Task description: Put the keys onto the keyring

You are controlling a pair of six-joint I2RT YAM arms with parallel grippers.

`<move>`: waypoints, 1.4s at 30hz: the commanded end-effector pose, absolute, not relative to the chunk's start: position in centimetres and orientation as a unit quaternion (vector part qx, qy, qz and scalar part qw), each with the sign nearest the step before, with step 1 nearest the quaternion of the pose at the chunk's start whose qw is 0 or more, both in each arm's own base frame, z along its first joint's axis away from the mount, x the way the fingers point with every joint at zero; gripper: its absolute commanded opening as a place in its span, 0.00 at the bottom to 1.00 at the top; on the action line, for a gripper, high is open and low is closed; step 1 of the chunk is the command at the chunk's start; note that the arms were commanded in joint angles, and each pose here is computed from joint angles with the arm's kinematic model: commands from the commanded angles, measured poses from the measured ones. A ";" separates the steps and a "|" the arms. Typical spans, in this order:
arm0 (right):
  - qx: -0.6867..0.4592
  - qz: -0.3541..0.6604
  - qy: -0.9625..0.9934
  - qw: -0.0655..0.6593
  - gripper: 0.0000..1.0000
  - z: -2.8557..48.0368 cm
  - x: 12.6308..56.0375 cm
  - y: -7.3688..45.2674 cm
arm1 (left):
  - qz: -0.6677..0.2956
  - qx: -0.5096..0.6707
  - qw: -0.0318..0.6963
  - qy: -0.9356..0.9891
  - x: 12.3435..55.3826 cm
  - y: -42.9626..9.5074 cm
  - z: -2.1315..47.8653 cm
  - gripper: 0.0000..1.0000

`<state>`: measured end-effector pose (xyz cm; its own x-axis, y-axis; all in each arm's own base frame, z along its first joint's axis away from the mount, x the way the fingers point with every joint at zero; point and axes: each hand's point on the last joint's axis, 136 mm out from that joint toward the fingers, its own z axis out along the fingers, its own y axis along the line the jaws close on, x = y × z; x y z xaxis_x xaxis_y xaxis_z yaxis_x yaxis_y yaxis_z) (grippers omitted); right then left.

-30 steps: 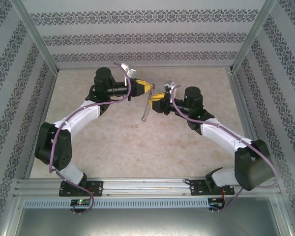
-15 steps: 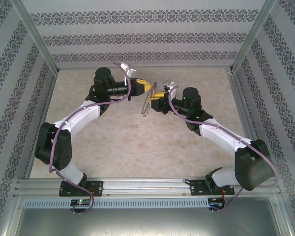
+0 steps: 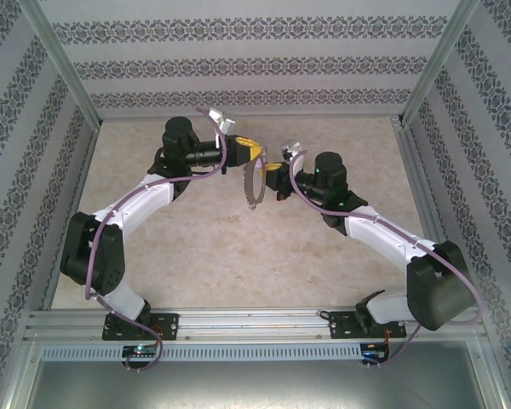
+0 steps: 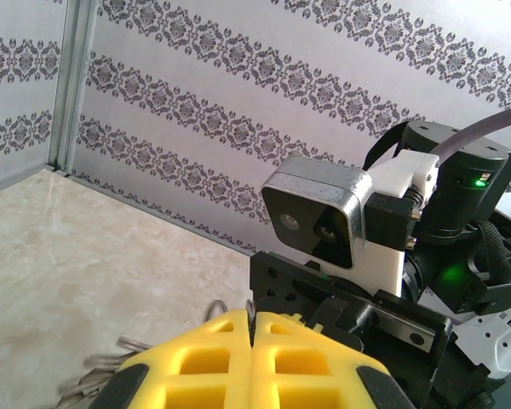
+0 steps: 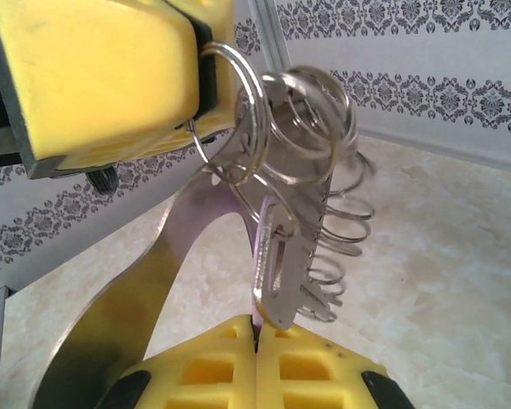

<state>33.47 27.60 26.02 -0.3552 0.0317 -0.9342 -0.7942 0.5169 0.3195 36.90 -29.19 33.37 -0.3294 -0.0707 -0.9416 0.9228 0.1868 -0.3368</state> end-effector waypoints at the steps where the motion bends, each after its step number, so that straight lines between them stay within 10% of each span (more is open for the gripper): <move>1: -0.295 0.420 0.695 0.504 0.00 27.3 32.4 28.5 | -0.534 0.361 0.496 0.583 36.2 -29.1 36.0 0.00; 38: -0.261 0.374 0.747 0.484 0.00 23.3 34.6 27.5 | -0.479 0.293 0.546 0.621 38.3 -27.0 34.7 0.00; 42: -0.241 0.381 0.769 0.452 0.06 21.0 35.8 28.1 | -0.426 0.217 0.581 0.658 40.9 -24.1 33.4 0.19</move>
